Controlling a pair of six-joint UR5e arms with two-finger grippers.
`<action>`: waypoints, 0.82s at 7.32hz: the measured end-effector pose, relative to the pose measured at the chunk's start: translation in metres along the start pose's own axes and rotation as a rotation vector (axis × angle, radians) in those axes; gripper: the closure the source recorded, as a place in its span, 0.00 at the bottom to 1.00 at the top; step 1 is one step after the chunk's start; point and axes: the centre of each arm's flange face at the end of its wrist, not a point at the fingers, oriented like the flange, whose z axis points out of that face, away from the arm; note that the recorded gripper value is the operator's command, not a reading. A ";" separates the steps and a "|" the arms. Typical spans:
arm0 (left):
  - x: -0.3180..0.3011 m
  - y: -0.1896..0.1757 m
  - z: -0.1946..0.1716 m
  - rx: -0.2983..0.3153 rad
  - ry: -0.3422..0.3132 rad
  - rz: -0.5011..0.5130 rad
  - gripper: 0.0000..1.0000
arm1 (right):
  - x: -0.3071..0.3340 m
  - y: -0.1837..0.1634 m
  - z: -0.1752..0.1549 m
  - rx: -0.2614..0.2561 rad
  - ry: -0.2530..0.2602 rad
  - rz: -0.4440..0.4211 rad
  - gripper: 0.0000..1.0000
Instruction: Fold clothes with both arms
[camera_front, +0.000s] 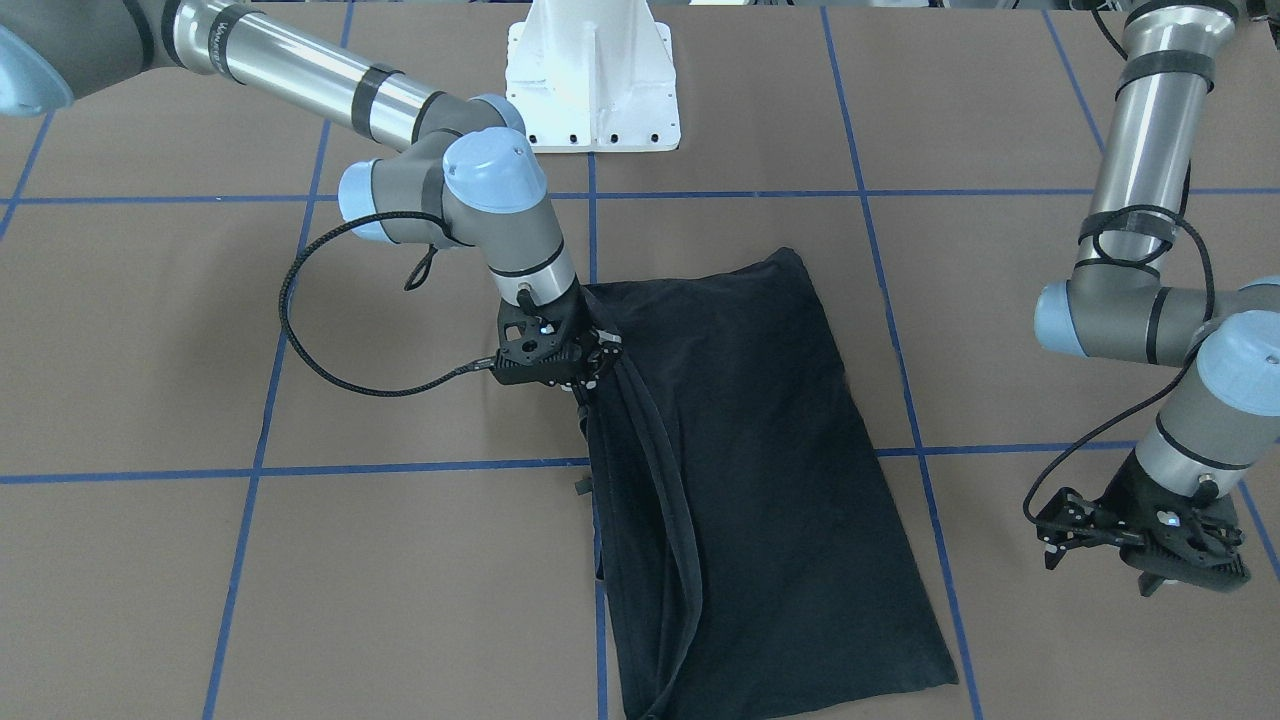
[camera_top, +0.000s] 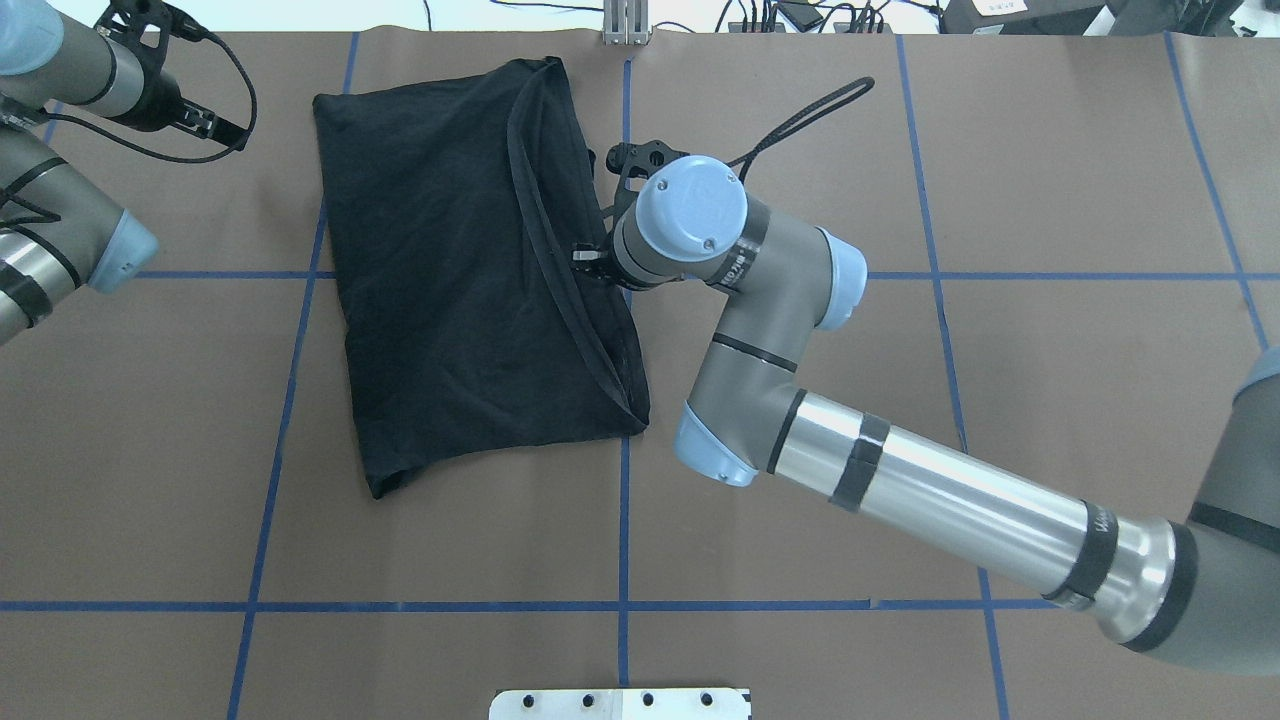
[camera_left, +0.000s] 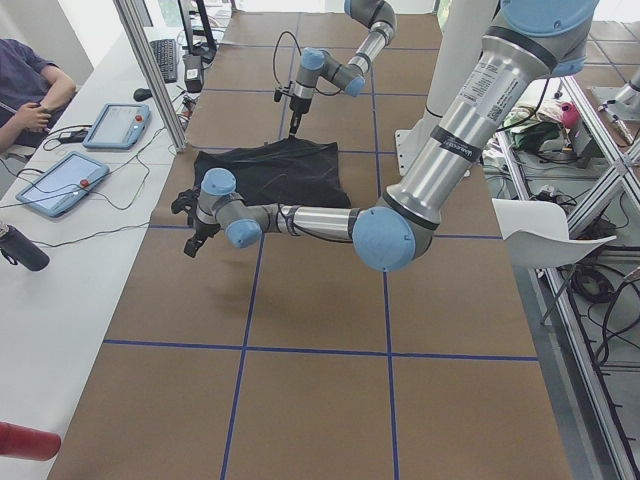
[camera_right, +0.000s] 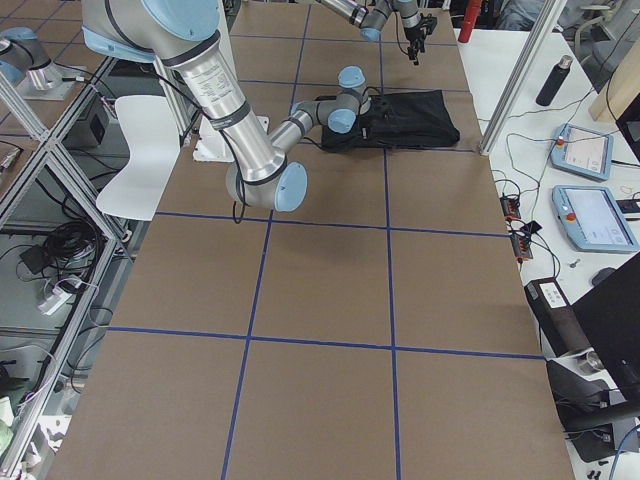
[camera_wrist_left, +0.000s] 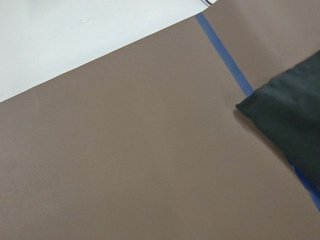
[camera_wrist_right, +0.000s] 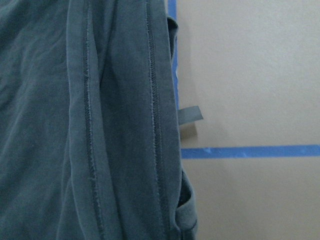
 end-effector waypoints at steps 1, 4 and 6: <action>0.001 0.000 0.000 0.000 0.001 -0.006 0.00 | 0.022 0.015 -0.007 -0.006 0.004 -0.004 1.00; 0.002 0.000 0.000 0.002 0.002 -0.009 0.00 | 0.051 0.036 -0.010 -0.021 0.017 -0.010 0.01; 0.002 -0.001 0.000 0.002 0.002 -0.009 0.00 | 0.047 0.037 -0.012 -0.006 0.015 -0.015 0.00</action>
